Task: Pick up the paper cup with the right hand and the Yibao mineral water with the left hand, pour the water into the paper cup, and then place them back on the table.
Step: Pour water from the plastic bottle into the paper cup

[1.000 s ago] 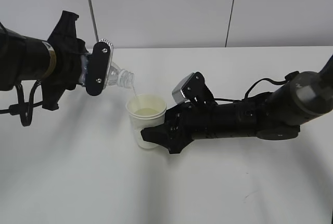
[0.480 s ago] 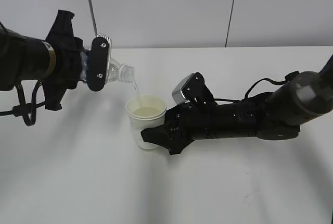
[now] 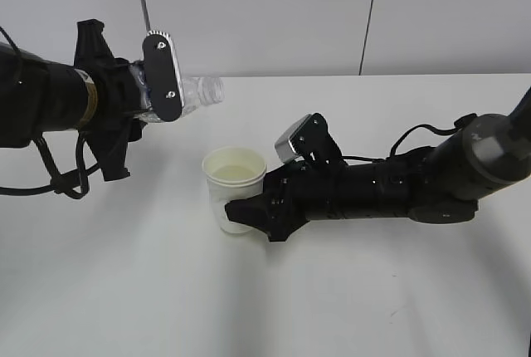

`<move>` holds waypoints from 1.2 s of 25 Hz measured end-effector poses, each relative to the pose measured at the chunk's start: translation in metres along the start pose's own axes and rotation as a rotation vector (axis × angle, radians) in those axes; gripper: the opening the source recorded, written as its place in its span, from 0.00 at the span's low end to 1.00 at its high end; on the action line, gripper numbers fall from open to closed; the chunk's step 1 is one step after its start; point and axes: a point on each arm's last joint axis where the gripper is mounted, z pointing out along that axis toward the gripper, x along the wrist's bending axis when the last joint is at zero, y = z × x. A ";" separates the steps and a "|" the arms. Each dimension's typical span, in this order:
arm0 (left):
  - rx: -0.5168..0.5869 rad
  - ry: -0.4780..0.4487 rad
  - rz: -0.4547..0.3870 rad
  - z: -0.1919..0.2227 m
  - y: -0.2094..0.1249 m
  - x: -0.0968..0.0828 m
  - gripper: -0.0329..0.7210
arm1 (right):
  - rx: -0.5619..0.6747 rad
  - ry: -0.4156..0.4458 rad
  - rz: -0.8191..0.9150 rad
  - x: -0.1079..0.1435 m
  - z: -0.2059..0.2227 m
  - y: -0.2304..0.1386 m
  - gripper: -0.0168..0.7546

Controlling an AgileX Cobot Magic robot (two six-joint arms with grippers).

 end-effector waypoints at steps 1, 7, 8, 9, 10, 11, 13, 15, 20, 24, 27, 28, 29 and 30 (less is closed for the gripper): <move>0.001 -0.001 -0.048 0.000 0.000 0.000 0.46 | -0.002 -0.003 0.003 0.000 0.000 0.000 0.65; 0.003 -0.003 -0.343 0.000 0.000 0.000 0.46 | -0.009 -0.011 0.013 -0.001 0.000 0.001 0.65; 0.003 -0.003 -0.397 0.000 0.000 0.000 0.46 | -0.009 -0.011 0.013 -0.001 0.000 0.001 0.65; 0.003 -0.003 -0.453 0.000 0.000 0.000 0.46 | -0.009 -0.011 0.013 -0.001 0.000 0.001 0.65; 0.003 -0.003 -0.497 0.000 0.000 0.000 0.46 | -0.009 -0.013 0.013 -0.002 0.000 0.001 0.65; 0.003 -0.003 -0.543 0.000 0.000 0.000 0.46 | -0.009 -0.015 0.014 -0.002 -0.001 0.001 0.65; 0.003 -0.003 -0.616 0.000 0.000 0.000 0.46 | -0.010 -0.019 0.017 -0.004 -0.002 0.001 0.65; 0.004 -0.003 -0.677 0.000 0.000 0.000 0.46 | -0.008 -0.022 0.015 -0.004 -0.002 0.001 0.65; 0.011 0.002 -0.840 0.001 -0.003 0.001 0.46 | -0.015 -0.026 0.014 -0.004 -0.003 0.003 0.65; 0.026 0.019 -0.955 0.003 -0.011 0.005 0.46 | -0.016 -0.028 0.017 -0.004 -0.003 0.003 0.65; 0.030 0.023 -1.010 0.005 -0.018 0.008 0.46 | -0.021 -0.035 0.024 -0.005 -0.003 0.004 0.65; 0.028 0.022 -1.024 0.006 -0.020 0.009 0.46 | -0.023 -0.037 0.027 -0.005 -0.003 0.004 0.65; 0.026 0.023 -1.038 0.006 -0.022 0.010 0.46 | -0.025 -0.040 0.030 -0.005 -0.003 0.004 0.65; 0.023 0.026 -1.050 0.007 -0.024 0.011 0.46 | -0.027 -0.043 0.033 -0.005 -0.003 0.004 0.65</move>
